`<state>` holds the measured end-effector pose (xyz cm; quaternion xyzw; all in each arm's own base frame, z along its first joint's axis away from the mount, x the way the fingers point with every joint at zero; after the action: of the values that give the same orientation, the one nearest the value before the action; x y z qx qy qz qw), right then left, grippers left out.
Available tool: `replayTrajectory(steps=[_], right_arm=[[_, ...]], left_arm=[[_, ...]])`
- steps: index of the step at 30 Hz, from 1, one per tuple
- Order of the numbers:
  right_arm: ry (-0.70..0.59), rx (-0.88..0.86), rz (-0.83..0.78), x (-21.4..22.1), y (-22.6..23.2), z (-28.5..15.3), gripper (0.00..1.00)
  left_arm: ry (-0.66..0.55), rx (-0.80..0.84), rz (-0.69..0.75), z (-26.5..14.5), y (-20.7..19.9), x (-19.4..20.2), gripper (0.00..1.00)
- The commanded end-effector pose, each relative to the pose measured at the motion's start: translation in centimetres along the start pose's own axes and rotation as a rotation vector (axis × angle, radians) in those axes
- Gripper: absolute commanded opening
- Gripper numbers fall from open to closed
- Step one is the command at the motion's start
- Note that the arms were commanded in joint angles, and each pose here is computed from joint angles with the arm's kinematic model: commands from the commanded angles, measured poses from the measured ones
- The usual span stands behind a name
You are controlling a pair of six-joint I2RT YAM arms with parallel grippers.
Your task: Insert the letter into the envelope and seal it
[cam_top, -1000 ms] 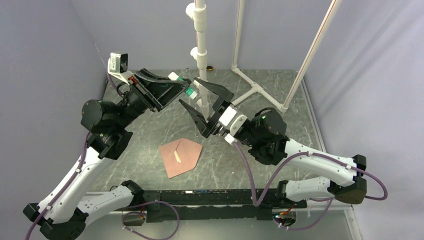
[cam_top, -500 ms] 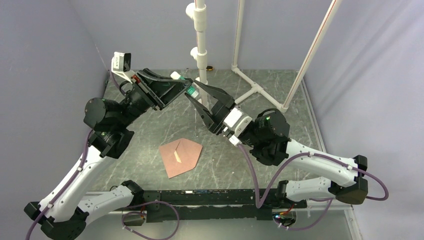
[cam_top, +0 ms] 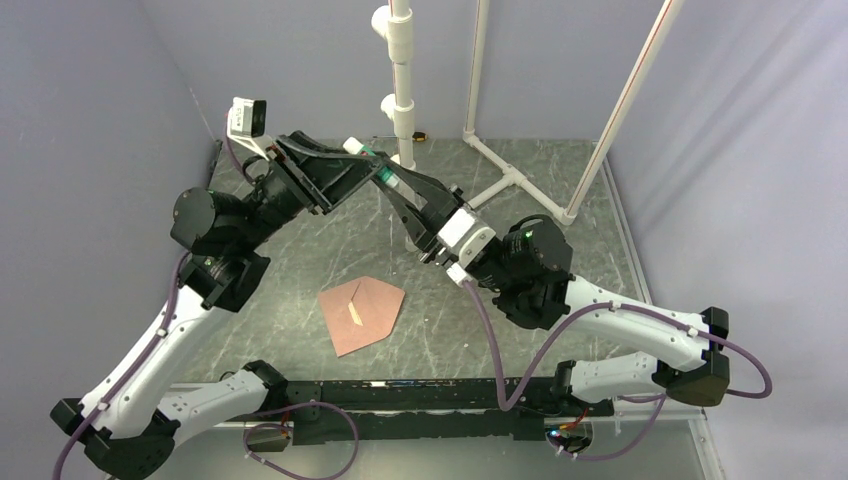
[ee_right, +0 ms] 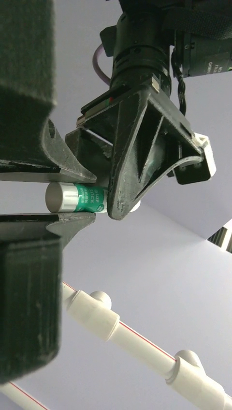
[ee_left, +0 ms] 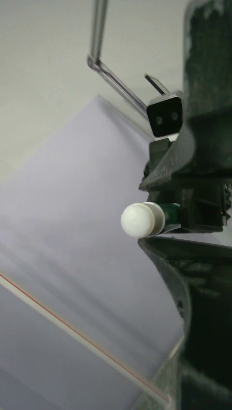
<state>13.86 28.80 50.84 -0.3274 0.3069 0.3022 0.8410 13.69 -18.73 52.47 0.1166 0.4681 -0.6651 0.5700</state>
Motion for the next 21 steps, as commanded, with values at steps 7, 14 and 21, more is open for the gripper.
replayTrajectory(steps=[7, 14, 21], right_arm=[[0.016, 0.004, 0.044, -2.0, -1.3, -1.8, 0.0], [0.051, -0.01, 0.128, -2.6, -1.4, -3.1, 0.0], [0.05, -0.036, 0.178, -3.3, -1.3, -3.7, 0.0]], left_arm=[[0.006, -0.032, 0.188, -1.7, -3.9, -2.8, 0.89], [0.13, -0.295, 0.17, -2.2, -2.2, -2.7, 0.93], [0.238, -0.209, 0.083, -1.0, -3.1, -2.3, 0.93]])
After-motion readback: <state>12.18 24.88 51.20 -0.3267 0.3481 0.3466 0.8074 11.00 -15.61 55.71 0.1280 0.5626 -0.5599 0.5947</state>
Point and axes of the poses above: each gripper's point midway between its finger pads, its own z axis out along the fingers, its own y axis along the line the jaws close on, x = y × z, the point moved 8 cm from there along -z, back along the fingers, and after that the axes turned 13 degrees about z, right-handed, at the moved point
